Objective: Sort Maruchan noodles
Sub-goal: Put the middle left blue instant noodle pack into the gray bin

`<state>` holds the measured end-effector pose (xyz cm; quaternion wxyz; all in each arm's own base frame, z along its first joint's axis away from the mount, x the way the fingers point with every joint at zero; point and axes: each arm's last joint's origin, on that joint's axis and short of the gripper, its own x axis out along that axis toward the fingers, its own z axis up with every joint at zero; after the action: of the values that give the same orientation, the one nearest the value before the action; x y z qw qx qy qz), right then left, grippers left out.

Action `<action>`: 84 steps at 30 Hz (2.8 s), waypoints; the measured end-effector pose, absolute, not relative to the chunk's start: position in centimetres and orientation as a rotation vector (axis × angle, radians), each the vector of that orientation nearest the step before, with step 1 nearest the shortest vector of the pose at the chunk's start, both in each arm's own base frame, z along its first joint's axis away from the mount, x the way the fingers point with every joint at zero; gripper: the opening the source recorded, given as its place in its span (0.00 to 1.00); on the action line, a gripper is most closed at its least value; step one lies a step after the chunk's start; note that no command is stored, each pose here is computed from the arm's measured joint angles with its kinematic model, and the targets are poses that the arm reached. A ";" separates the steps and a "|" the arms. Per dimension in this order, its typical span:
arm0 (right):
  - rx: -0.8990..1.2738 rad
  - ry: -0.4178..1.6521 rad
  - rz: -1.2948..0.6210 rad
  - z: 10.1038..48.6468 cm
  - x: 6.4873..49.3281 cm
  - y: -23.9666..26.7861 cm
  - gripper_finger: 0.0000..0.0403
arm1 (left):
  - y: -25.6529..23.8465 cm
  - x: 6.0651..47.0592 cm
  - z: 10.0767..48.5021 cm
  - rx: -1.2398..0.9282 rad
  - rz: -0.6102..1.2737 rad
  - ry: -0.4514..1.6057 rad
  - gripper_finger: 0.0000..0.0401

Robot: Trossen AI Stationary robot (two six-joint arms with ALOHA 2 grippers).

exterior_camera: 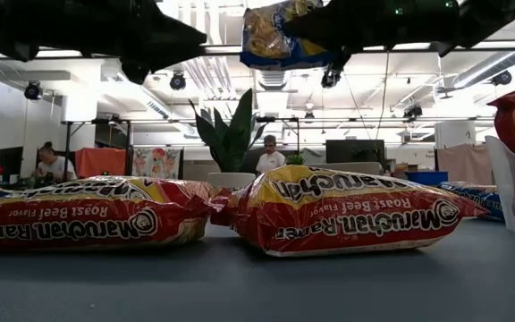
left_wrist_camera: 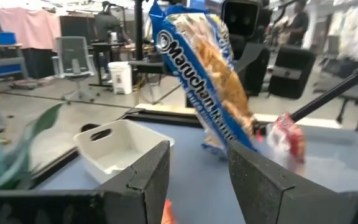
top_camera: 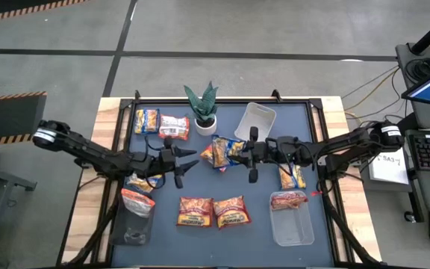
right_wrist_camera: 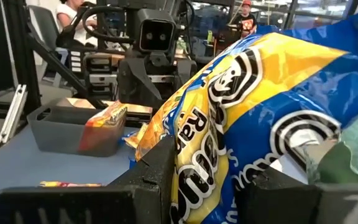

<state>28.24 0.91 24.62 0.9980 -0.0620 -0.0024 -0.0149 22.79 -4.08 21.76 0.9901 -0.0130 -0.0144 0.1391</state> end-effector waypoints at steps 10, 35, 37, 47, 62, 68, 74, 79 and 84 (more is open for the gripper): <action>-0.156 -0.070 0.046 25.2 28.2 1.2 0.22 | -4.4 23.7 20.4 -0.102 0.265 -0.018 0.36; -0.202 -0.117 0.091 24.6 28.9 1.9 0.18 | -5.0 24.3 21.0 -0.101 0.116 -0.142 0.64; -0.207 -0.121 0.090 24.2 29.3 1.9 0.18 | -5.1 24.4 20.8 -0.087 0.068 -0.152 0.70; -0.262 -0.101 0.101 22.1 30.5 2.0 0.17 | -5.4 25.8 19.5 -0.077 0.060 -0.129 0.77; -0.288 -0.073 0.111 21.6 32.0 2.1 0.17 | -5.8 28.5 19.2 -0.008 0.143 -0.107 0.61; -0.249 -0.075 0.083 21.8 32.0 2.0 0.20 | -5.6 28.3 19.0 -0.007 0.188 -0.094 0.39; -0.198 -0.077 0.065 22.0 32.2 1.9 0.28 | -5.6 28.3 18.9 -0.006 0.201 -0.089 0.27; -0.153 -0.060 0.050 22.3 32.5 1.9 0.42 | -5.5 28.2 18.8 0.020 0.232 -0.076 0.33; -0.135 0.034 0.003 23.3 32.9 1.7 0.55 | -5.3 28.1 18.4 0.068 0.280 -0.001 0.35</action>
<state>32.91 1.75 23.29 0.9976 -0.0675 0.0171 0.0014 28.09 -5.31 18.40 0.9897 0.0341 -0.0007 0.1394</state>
